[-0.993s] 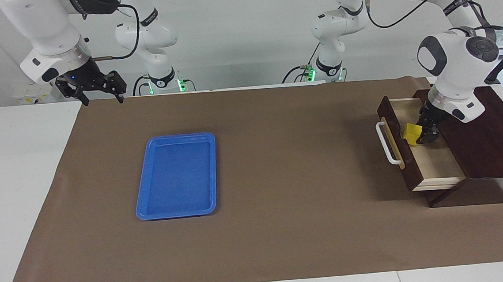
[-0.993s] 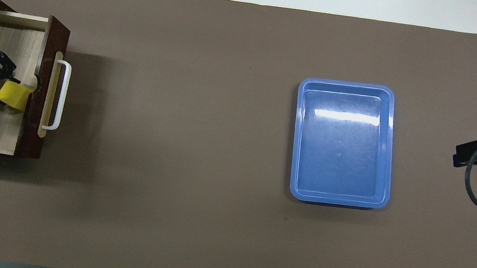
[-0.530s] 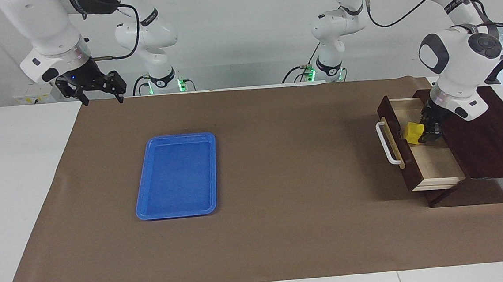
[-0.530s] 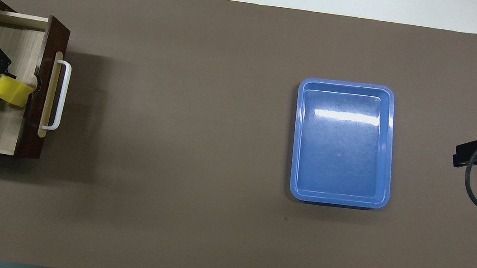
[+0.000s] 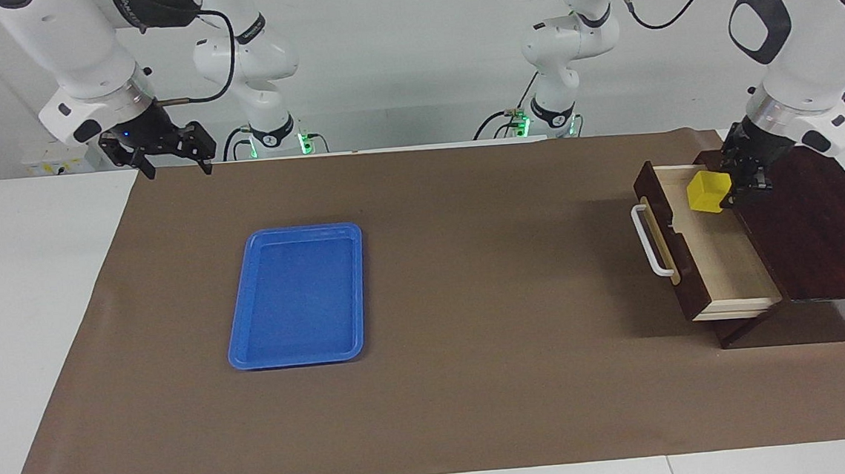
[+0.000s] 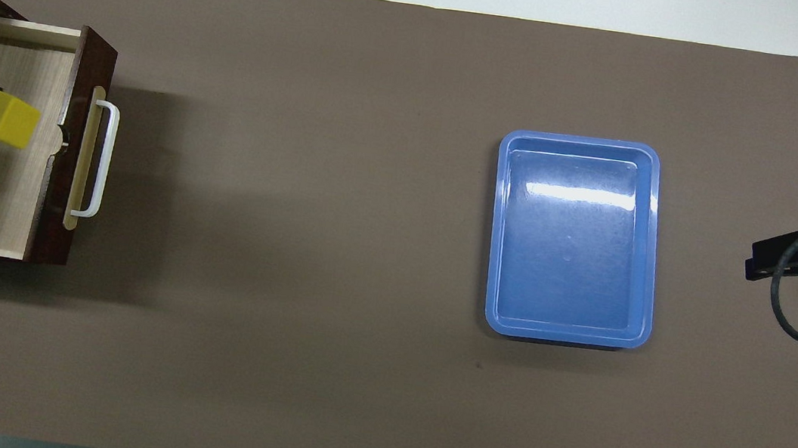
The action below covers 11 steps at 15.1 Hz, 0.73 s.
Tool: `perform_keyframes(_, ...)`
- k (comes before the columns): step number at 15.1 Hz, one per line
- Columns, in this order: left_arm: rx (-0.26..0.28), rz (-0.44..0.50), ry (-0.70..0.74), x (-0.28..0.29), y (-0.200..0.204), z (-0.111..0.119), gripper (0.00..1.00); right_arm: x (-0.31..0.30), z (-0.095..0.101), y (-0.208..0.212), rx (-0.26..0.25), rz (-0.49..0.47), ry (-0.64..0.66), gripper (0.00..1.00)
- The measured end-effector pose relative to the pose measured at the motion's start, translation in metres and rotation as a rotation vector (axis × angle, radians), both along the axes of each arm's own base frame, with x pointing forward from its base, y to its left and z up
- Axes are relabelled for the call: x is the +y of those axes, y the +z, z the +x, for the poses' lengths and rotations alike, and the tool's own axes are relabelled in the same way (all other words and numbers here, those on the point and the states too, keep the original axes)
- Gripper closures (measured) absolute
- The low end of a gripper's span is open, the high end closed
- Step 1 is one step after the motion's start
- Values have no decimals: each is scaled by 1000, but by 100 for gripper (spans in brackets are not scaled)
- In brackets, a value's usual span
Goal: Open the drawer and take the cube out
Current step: 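Lift the cube out with the left gripper while the right gripper approaches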
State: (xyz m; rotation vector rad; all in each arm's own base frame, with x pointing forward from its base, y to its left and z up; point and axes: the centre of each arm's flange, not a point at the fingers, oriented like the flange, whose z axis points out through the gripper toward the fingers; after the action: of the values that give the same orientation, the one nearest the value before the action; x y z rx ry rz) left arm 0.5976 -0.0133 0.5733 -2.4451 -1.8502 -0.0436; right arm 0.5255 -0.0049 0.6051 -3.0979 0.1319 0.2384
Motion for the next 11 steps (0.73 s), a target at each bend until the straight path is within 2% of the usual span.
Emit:
perform_keyframes(2,7,3,62,-48,-5,1,45,7,2,-19,16,48,-127,0)
perform_keyframes(4,9,2,118,-99,-9,-5,45,17,4,-38,61,104,-283,0)
perform_keyframes(7,24,-24,194,-169,-15,-20,45,43,16,-66,151,179,-530,0)
perform_keyframes(11,55,-2,249,-238,-41,-36,45,101,40,-110,290,279,-790,0)
